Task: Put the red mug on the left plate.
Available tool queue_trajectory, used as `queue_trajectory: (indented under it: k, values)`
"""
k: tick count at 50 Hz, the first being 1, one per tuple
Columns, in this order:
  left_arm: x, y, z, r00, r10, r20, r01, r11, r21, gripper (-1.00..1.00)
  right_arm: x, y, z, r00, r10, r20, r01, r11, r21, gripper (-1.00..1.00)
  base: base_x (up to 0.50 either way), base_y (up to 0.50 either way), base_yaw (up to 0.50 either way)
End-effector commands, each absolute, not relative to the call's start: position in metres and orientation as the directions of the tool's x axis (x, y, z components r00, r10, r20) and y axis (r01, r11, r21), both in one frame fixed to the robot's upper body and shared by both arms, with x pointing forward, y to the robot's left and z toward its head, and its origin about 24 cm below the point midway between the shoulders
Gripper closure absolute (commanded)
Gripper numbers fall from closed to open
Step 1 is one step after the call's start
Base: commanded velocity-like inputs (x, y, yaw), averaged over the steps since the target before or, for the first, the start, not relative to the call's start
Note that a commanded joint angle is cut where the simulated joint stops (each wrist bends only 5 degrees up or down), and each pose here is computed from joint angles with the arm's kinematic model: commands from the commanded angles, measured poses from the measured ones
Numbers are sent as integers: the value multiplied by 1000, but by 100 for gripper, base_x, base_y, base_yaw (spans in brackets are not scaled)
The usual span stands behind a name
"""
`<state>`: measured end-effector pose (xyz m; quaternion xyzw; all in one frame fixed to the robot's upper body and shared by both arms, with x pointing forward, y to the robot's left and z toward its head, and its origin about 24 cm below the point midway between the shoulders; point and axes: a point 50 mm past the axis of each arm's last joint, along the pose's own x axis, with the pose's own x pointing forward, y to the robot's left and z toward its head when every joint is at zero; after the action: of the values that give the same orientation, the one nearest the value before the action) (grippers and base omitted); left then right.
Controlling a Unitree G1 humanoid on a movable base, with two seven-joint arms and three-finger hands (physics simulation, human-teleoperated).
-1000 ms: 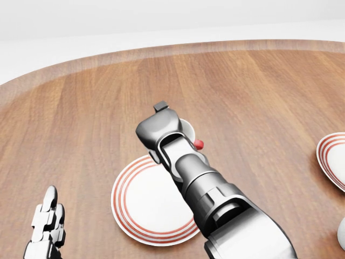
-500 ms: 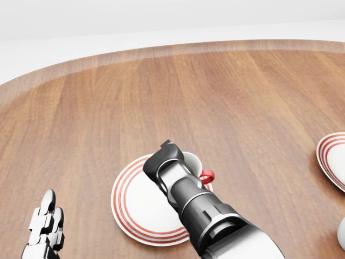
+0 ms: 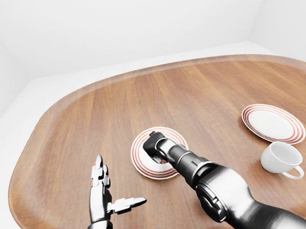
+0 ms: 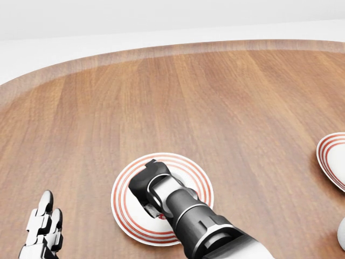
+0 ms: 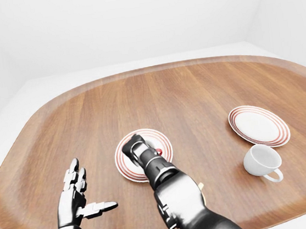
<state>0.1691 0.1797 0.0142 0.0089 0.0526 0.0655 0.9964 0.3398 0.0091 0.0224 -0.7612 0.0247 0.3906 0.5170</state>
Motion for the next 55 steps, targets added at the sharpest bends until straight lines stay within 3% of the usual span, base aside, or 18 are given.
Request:
queue_trajectory:
  k: [1, 10, 32, 43, 44, 55]
  values:
    - [169, 182, 13, 986, 131, -107, -131, 991, 10, -100, 333, 13, 14, 683, 390, -618, -456, -433, -778, 100, 0, 0, 0]
    - [170, 183, 13, 986, 129, -107, -130, 992, 0, -100, 334, 12, 15, 735, 408, -542, -344, -464, -816, 100, 0, 0, 0]
    - [169, 183, 11, 985, 131, -116, -132, 991, -6, -100, 327, 12, 6, 718, 427, -550, -387, -412, -825, 100, 0, 0, 0]
    - [170, 183, 11, 985, 130, -112, -132, 991, -3, -100, 330, 8, 7, 739, 410, -535, -383, -397, -834, 100, 0, 0, 0]
    - [170, 183, 11, 985, 131, -112, -132, 991, -3, -100, 331, 7, 7, 747, 384, -542, -390, -407, -826, -100, 0, 0, 0]
    - [170, 184, 11, 985, 132, -115, -133, 991, -5, -100, 331, 5, 6, 756, 371, -539, -386, -413, -825, -100, 0, 0, 0]
